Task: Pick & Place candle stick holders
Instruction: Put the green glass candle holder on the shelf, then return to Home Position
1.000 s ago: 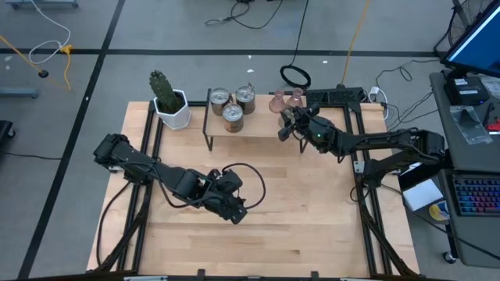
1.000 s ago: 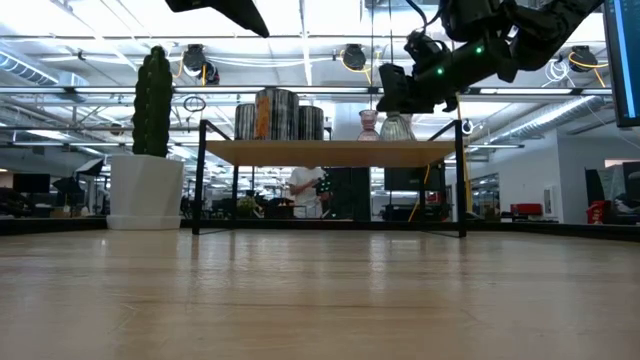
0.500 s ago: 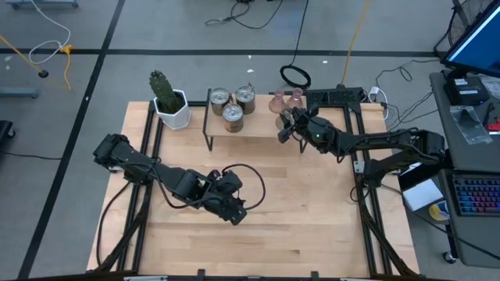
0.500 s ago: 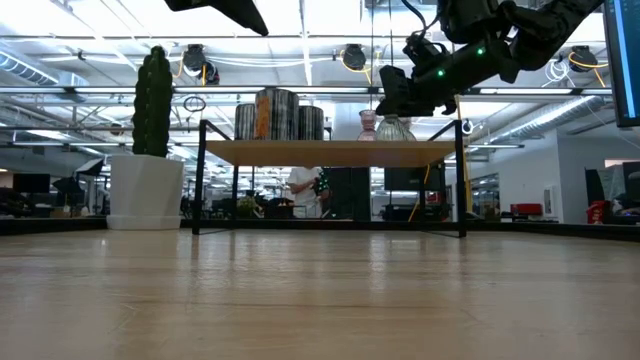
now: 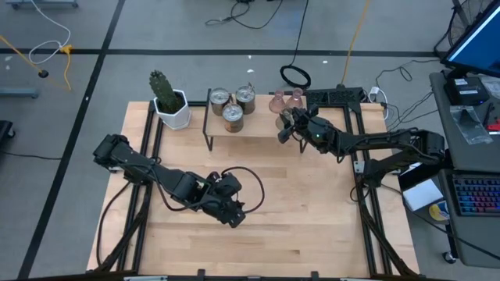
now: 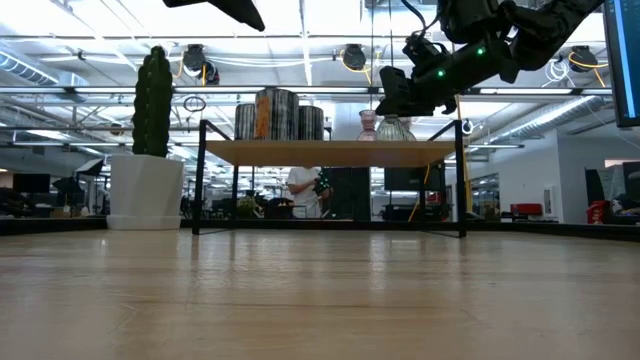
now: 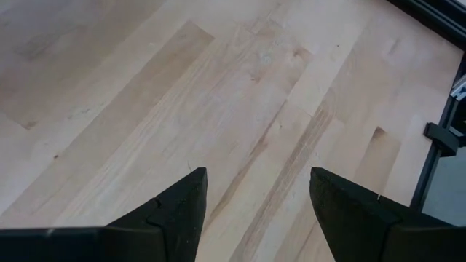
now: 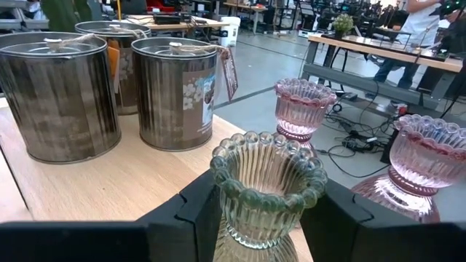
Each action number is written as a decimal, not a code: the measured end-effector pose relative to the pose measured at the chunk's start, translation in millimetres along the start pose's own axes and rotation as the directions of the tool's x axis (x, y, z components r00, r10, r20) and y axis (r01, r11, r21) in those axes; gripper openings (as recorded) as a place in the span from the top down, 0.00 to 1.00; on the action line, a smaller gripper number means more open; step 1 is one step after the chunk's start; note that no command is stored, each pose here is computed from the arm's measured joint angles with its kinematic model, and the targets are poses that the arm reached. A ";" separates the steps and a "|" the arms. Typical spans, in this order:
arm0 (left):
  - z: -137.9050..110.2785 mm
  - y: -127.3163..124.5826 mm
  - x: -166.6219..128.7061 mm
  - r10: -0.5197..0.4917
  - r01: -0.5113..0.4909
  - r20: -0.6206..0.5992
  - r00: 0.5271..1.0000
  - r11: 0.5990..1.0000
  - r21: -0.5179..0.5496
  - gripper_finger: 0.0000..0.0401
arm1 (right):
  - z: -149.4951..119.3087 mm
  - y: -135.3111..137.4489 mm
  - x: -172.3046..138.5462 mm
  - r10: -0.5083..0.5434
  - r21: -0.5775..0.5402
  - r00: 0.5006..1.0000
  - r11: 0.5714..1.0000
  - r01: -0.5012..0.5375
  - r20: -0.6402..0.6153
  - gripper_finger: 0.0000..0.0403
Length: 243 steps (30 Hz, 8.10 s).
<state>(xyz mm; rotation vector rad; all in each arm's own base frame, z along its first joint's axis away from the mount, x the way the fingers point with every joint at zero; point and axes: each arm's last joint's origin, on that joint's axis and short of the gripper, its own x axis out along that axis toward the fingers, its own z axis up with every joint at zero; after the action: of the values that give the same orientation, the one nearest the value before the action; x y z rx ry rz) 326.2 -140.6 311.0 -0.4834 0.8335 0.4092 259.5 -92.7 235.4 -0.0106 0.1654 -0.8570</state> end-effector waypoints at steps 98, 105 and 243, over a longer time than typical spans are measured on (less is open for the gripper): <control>-87.5 101.6 -78.7 -0.124 0.167 0.468 0.875 0.985 -0.052 0.40 | 36.6 -58.1 -152.0 0.594 0.199 0.797 0.799 -0.567 -0.115 0.98; -94.3 149.3 -92.3 -0.180 0.205 0.495 0.850 0.979 0.003 0.40 | 38.5 -70.0 -165.8 0.602 0.209 0.795 0.788 -0.579 -0.068 0.96; -147.8 258.8 -15.1 -0.300 0.326 0.758 0.579 0.938 0.121 0.40 | -91.3 -66.1 -156.3 0.639 0.210 0.745 0.715 -0.667 0.191 0.96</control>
<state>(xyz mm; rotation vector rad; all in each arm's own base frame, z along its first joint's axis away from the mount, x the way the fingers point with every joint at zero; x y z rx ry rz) 93.3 -13.5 174.3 -0.4162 -0.1149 0.2528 95.7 -13.1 172.3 0.2466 -0.0538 -0.1483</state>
